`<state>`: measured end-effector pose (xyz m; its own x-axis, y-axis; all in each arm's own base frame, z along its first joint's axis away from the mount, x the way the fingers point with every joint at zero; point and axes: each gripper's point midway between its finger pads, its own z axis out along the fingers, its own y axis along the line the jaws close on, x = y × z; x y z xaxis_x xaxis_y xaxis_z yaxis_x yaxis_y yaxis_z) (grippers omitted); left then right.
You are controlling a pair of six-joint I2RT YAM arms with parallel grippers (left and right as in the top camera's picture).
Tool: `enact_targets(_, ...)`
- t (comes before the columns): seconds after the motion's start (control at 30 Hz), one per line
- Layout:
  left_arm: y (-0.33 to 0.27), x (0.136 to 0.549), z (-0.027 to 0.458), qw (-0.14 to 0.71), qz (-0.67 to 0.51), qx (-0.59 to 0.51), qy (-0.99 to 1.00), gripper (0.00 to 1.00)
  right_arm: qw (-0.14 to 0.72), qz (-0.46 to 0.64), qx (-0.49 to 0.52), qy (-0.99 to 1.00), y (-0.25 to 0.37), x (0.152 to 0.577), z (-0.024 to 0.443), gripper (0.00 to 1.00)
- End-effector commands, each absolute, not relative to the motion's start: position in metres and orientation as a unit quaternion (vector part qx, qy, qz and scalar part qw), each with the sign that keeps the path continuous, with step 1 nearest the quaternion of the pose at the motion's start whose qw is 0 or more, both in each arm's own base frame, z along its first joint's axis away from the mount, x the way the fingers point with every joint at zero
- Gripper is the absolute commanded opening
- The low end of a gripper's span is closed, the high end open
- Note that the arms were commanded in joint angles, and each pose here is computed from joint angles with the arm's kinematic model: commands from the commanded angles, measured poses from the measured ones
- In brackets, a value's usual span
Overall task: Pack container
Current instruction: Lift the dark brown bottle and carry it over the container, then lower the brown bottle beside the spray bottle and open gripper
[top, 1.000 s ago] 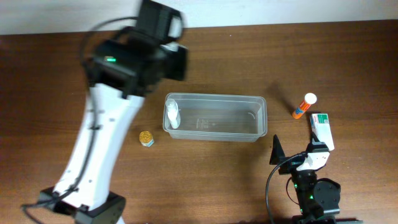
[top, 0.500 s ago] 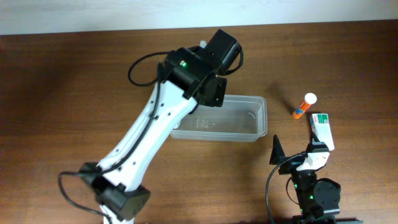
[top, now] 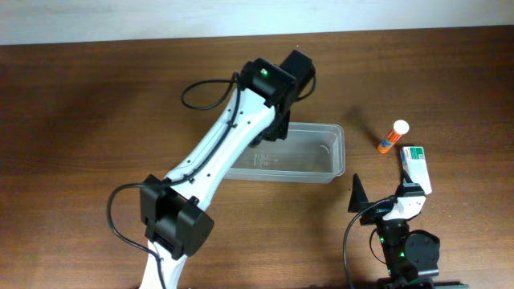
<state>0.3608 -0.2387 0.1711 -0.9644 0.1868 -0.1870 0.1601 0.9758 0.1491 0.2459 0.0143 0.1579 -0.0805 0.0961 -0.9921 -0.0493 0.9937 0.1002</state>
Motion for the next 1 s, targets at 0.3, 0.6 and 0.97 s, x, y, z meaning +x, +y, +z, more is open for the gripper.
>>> enact_targets(0.3, -0.235, 0.382, 0.162, 0.096, 0.016, 0.143, 0.985, 0.01, 0.675, 0.051, 0.016, 0.736, 0.014, 0.246, 0.154, 0.98)
enact_targets(0.6, -0.219, 0.379, 0.137, 0.058, 0.033, 0.131, 0.989, 0.01, 0.675, 0.051, 0.016, 0.736, 0.014, 0.246, 0.154, 0.98)
enact_targets(0.97, -0.217, 0.378, 0.122, 0.044, 0.041, 0.118, 0.991, 0.01, 0.675, 0.050, 0.016, 0.736, 0.014, 0.246, 0.154, 0.98)
